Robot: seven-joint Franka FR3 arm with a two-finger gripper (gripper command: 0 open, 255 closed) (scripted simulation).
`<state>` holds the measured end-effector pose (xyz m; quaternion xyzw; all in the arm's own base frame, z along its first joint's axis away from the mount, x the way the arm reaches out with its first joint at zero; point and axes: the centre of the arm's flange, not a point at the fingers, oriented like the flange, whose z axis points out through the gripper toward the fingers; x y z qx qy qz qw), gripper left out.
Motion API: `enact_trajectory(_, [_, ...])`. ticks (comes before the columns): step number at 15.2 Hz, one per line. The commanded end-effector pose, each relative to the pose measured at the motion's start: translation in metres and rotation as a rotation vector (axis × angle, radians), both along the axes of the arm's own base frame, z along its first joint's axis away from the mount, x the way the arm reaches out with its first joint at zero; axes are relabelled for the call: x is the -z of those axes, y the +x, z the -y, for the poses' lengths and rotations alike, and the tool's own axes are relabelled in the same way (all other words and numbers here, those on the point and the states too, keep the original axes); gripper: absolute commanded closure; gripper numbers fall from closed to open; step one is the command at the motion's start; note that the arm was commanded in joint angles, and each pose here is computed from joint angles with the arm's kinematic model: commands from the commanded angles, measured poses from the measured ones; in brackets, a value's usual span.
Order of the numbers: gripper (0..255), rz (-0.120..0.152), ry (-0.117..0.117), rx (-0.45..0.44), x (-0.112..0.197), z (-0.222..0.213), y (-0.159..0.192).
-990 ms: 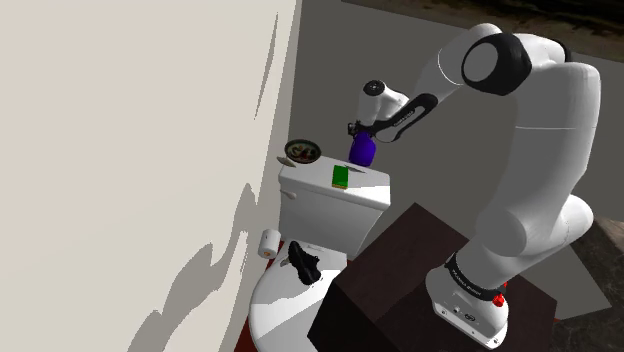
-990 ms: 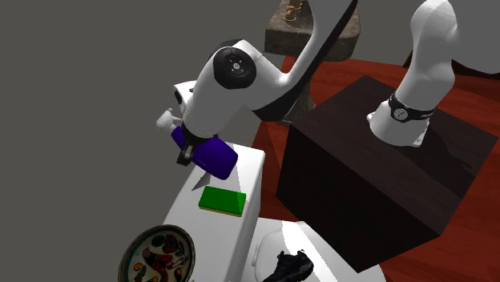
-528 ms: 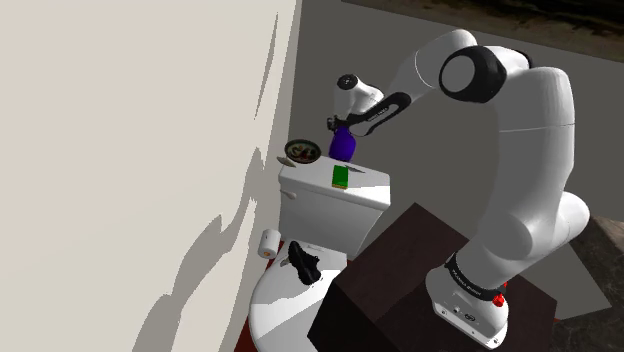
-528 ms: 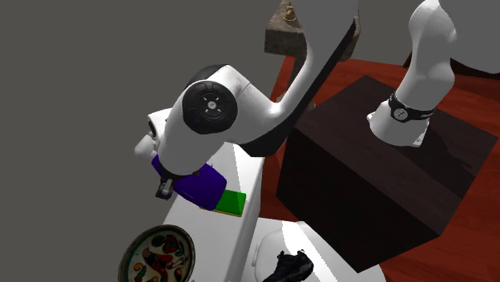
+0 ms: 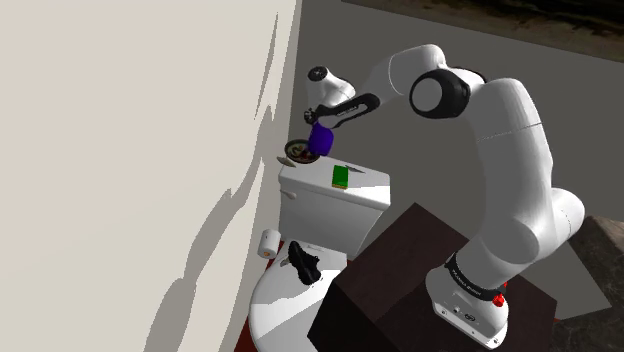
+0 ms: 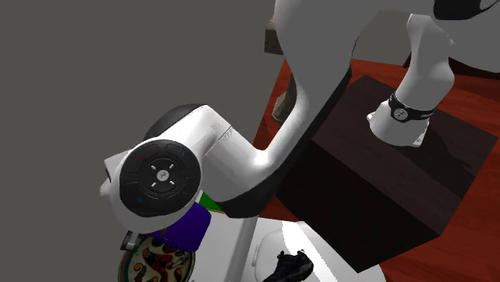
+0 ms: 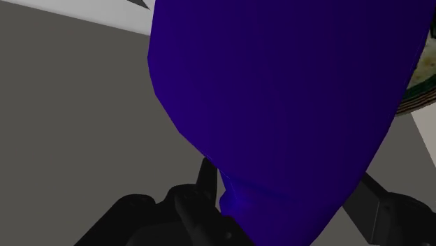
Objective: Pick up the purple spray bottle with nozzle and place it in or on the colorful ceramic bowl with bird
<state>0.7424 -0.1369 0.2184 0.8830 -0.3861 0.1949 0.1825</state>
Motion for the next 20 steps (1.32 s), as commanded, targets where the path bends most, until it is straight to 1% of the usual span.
enact_trajectory(1, [255,-0.001,0.000,0.002,0.002,-0.015,0.023])
enact_trajectory(4, [255,-0.001,0.000,0.002,0.003,-0.036,0.056])
enact_trajectory(5, [255,-0.001,0.000,0.002,0.003,-0.039,0.061])
enact_trajectory(18, [255,-0.001,0.000,0.002,0.071,-0.039,0.061])
enact_trajectory(20, [255,-0.001,0.000,0.002,0.071,-0.039,0.061])
